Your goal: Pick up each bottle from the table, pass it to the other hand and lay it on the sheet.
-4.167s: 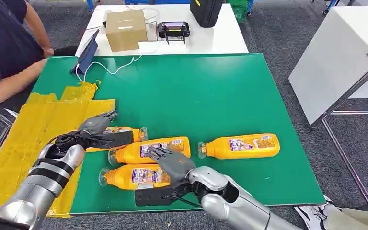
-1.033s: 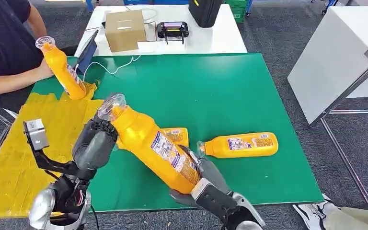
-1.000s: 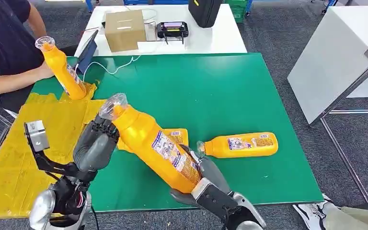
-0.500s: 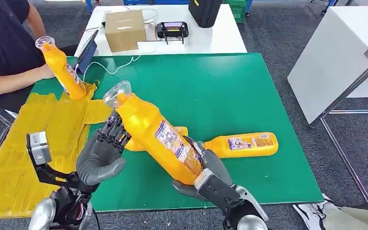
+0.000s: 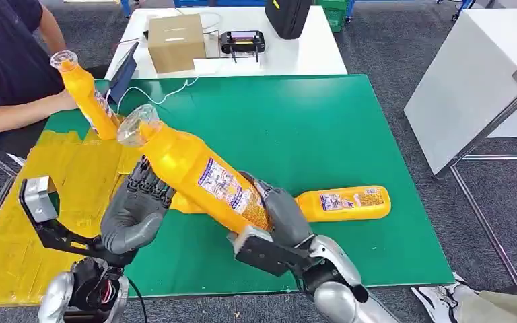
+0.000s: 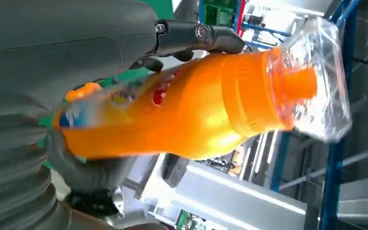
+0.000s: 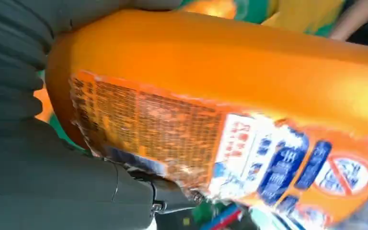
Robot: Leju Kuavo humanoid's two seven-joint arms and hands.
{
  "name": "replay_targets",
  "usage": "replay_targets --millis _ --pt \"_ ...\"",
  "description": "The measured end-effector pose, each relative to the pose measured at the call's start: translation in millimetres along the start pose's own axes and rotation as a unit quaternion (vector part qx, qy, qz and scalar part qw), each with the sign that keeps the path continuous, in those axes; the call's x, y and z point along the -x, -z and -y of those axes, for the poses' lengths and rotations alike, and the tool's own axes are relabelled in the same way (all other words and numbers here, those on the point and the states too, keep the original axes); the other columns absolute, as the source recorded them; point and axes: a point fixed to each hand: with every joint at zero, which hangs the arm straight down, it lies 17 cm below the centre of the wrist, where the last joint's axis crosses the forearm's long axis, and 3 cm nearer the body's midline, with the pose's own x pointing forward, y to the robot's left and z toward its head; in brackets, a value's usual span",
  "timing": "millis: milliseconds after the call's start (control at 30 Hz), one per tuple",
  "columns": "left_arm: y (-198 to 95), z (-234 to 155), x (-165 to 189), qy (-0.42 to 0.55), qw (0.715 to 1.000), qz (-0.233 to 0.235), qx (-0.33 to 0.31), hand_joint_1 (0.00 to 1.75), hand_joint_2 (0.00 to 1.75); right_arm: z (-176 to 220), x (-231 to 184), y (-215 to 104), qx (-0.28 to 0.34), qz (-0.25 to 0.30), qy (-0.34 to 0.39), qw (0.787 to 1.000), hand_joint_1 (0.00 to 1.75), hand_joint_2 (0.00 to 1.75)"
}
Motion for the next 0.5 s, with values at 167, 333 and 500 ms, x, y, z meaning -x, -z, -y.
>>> replay_targets --millis 167,333,500 --pt "10.2 -4.5 -2.4 0.003 1.000 0.001 -0.008 0.00 1.75 1.1 0.7 27.5 0.008 -0.005 -0.073 0.997 1.75 1.75" --pt "16.3 -12.2 3.4 0.026 0.999 -0.007 -0.021 0.00 1.75 -15.7 -8.7 43.6 -0.011 0.005 -0.107 0.994 1.75 1.75" --pt "19.0 -19.7 7.8 0.043 0.998 -0.012 -0.033 0.00 1.75 -27.3 -9.8 51.5 -0.031 0.007 -0.124 0.992 1.75 1.75"
